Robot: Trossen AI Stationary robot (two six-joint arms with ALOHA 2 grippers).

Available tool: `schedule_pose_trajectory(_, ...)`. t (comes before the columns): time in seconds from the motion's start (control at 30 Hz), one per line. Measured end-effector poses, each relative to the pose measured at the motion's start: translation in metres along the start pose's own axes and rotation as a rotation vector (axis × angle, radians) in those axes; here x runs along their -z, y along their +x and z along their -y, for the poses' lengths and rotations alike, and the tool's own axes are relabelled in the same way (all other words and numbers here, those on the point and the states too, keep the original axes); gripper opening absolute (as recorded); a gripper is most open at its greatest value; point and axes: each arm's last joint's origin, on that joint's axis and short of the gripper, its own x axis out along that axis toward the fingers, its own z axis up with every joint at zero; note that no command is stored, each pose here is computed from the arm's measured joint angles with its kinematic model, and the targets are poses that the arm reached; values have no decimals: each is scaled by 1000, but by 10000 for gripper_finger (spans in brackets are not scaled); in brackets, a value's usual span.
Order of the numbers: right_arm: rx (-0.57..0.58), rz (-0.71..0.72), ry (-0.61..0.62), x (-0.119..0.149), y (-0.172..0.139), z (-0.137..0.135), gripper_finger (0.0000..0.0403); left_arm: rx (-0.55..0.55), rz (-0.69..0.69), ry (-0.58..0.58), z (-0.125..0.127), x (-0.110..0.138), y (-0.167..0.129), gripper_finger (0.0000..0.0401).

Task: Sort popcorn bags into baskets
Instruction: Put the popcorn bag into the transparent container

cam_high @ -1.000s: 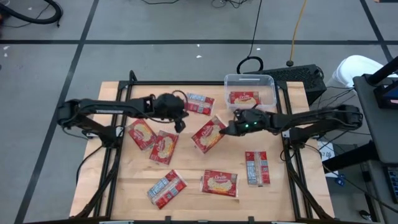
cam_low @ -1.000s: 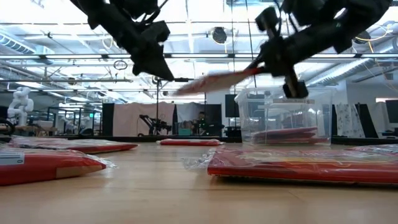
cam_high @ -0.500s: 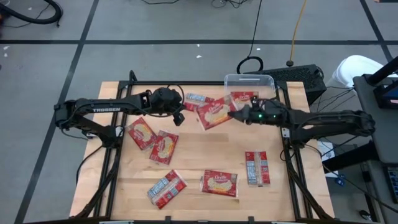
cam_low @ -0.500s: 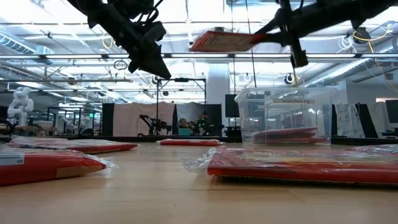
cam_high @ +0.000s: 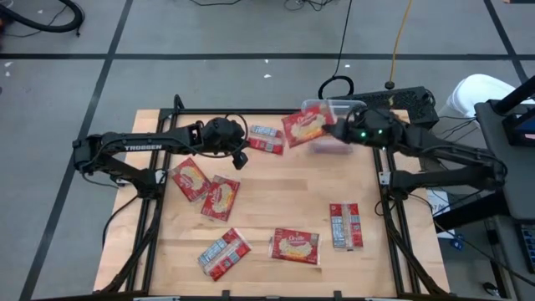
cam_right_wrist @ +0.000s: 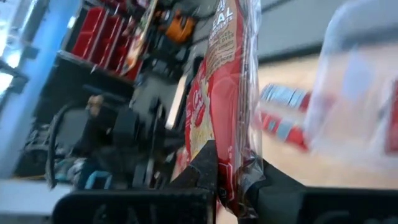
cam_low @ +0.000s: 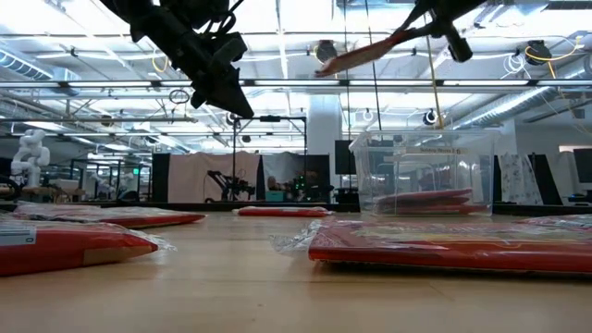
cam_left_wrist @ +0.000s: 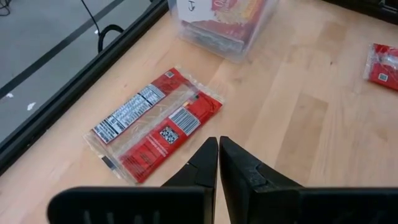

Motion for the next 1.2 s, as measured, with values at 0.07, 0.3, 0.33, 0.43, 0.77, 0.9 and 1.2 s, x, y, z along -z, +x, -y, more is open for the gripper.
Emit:
schedule_pose_trajectory(0.07, 21, 29, -26, -8, -4, -3, 10, 0, 0, -4, 0, 0, 0, 21)
schedule_pose_trajectory(0.3, 94, 86, -75, -27, -9, 3, 10, 5, -3, -33, 2, 1, 0, 21)
schedule_pose_trajectory(0.33, 104, 90, -78, -30, -10, 5, 10, 9, -4, -40, 3, 1, 0, 21)
schedule_pose_trajectory(0.43, 140, 102, -88, -37, -11, 11, 10, 24, -10, -44, 6, 2, -1, 21)
schedule_pose_trajectory(0.77, 267, 125, -112, -49, -11, 33, 11, 59, -17, -17, 19, 4, -2, 21)
schedule_pose_trajectory(0.9, 308, 121, -106, -47, -6, 44, 11, 64, -17, -19, 20, 4, -2, 21)
schedule_pose_trajectory(1.2, 340, 137, -62, -30, 22, 89, 13, 54, -16, -35, 20, 4, -2, 21)
